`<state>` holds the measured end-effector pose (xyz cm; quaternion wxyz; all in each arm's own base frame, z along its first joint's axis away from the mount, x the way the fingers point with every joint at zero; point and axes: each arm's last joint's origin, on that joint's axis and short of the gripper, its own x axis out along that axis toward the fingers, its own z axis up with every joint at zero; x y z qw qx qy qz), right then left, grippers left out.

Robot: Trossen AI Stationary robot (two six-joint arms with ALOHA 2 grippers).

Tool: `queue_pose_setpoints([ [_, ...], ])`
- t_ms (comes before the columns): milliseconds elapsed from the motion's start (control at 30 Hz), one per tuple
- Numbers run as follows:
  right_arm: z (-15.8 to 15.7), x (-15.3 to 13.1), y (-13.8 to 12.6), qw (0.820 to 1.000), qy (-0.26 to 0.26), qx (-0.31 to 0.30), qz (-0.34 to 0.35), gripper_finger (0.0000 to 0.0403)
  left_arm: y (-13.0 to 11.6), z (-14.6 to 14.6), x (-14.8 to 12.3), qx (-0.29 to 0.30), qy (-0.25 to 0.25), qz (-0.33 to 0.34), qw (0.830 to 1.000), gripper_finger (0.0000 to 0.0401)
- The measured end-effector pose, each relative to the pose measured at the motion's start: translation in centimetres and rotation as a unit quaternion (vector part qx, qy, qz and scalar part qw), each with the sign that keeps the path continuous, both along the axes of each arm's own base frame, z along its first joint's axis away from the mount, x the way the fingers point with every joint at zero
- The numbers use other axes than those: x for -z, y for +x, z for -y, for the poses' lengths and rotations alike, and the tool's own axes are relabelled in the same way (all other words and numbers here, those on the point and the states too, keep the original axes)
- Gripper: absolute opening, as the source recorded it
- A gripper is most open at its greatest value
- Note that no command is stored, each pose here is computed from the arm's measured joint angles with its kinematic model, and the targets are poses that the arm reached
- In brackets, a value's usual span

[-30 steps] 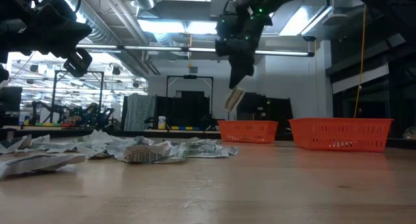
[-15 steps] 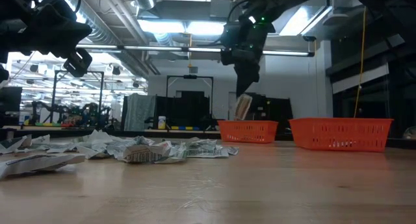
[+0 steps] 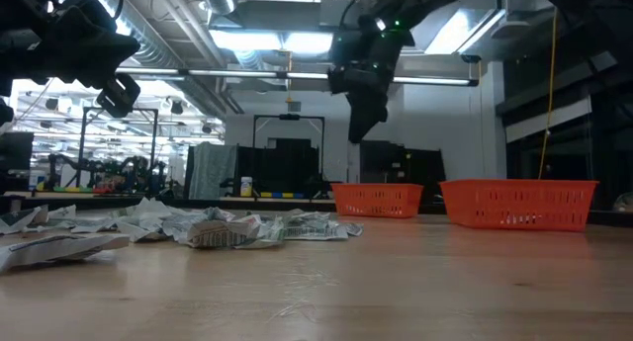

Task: Pick & Place First Aid Supplies
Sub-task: Move the gray towelette pack to the middle right of the table

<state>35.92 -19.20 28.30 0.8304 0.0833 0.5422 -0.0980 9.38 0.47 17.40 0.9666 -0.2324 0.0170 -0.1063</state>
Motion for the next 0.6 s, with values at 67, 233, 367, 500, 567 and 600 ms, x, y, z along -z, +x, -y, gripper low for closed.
queue_pose_setpoints([
  [67, -0.9, -0.3, 0.6, 1.0, -0.005, -0.012, 0.012, 0.0139, 0.0, 0.0, 0.0, 0.0, 0.0, 0.0, 1.0, 0.0015],
  [233, -3.5, -0.7, 2.1, 0.999, -0.008, -0.031, 0.038, 0.0169, 0.0, 0.0, 0.0, 0.0, 0.0, 0.0, 1.0, 0.0015],
  [367, -6.2, -0.8, 3.5, 0.997, -0.011, -0.06, 0.057, 0.0186, 0.0, 0.0, 0.0, 0.0, 0.0, 0.0, 1.0, 0.0015],
  [500, -9.2, -1.0, 4.7, 0.992, -0.014, -0.099, 0.073, 0.0192, 0.0, 0.0, 0.0, 0.0, 0.0, 0.0, 1.0, 0.0015],
  [567, -10.9, -1.1, 5.2, 0.989, -0.016, -0.12, 0.081, 0.0192, 0.0, 0.0, 0.0, 0.0, 0.0, 0.0, 1.0, 0.0015],
  [600, -11.7, -1.1, 5.4, 0.988, -0.017, -0.13, 0.084, 0.0193, 0.0, 0.0, 0.0, 0.0, 0.0, 0.0, 1.0, 0.0016],
])
